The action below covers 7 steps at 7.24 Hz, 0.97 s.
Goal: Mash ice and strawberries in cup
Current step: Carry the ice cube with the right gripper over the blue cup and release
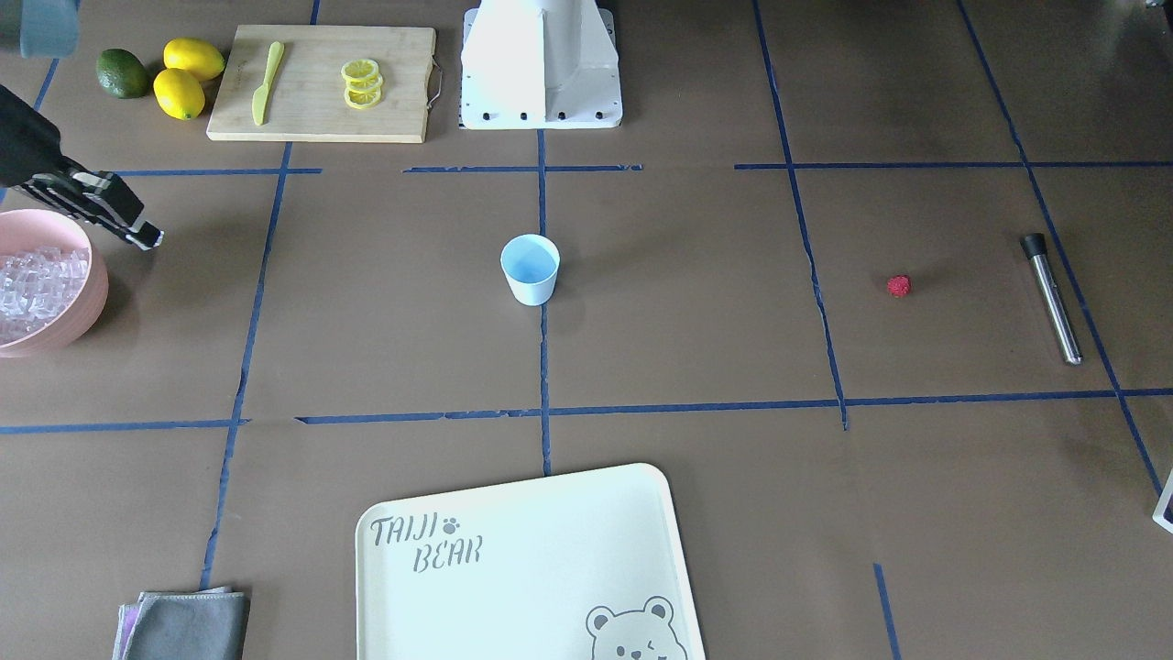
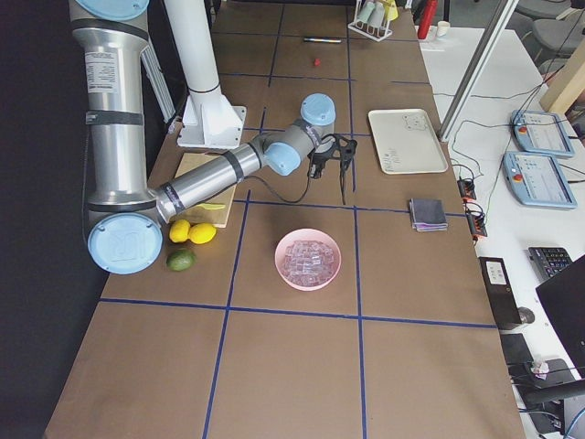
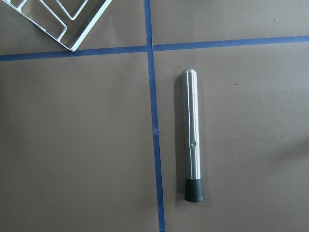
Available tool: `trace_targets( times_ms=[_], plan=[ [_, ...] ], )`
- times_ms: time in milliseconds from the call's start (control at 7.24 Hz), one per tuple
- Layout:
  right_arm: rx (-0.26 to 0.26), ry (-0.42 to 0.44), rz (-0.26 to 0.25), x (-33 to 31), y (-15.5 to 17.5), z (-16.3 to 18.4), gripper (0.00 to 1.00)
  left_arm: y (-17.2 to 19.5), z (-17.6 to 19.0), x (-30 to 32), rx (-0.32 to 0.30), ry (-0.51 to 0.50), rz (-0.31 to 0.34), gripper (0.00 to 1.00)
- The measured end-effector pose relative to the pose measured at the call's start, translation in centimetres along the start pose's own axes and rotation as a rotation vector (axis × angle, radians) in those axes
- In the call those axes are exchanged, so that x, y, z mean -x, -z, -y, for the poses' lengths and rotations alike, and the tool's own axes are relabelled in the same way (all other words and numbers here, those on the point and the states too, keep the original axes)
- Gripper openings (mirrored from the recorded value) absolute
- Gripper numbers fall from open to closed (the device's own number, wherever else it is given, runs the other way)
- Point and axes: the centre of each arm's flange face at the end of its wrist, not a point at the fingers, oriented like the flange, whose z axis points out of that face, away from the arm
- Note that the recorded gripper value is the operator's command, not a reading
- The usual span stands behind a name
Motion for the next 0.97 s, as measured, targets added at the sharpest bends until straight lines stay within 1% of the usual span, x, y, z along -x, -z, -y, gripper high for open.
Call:
trace_targets(
  times_ms=[138,276,414,690,966],
  plan=[
    [0.034,-0.014,0.027,4.5,-1.7,-2.0,0.00,0.0,0.0,0.0,0.000,0.000,0.000,1.00],
    [0.060,-0.042,0.044,9.9,-4.4,-4.8,0.00,0.0,0.0,0.0,0.000,0.000,0.000,1.00],
    [0.060,-0.079,0.046,15.4,-7.4,-7.6,0.00,0.0,0.0,0.0,0.000,0.000,0.000,1.00],
    [0.026,-0.144,0.030,24.1,-13.3,-11.8,0.00,0.0,0.0,0.0,0.001,0.000,0.000,1.00],
    [-0.011,-0.169,0.010,29.2,-18.2,-14.6,0.00,0.0,0.0,0.0,0.002,0.001,0.000,1.00]
  ],
)
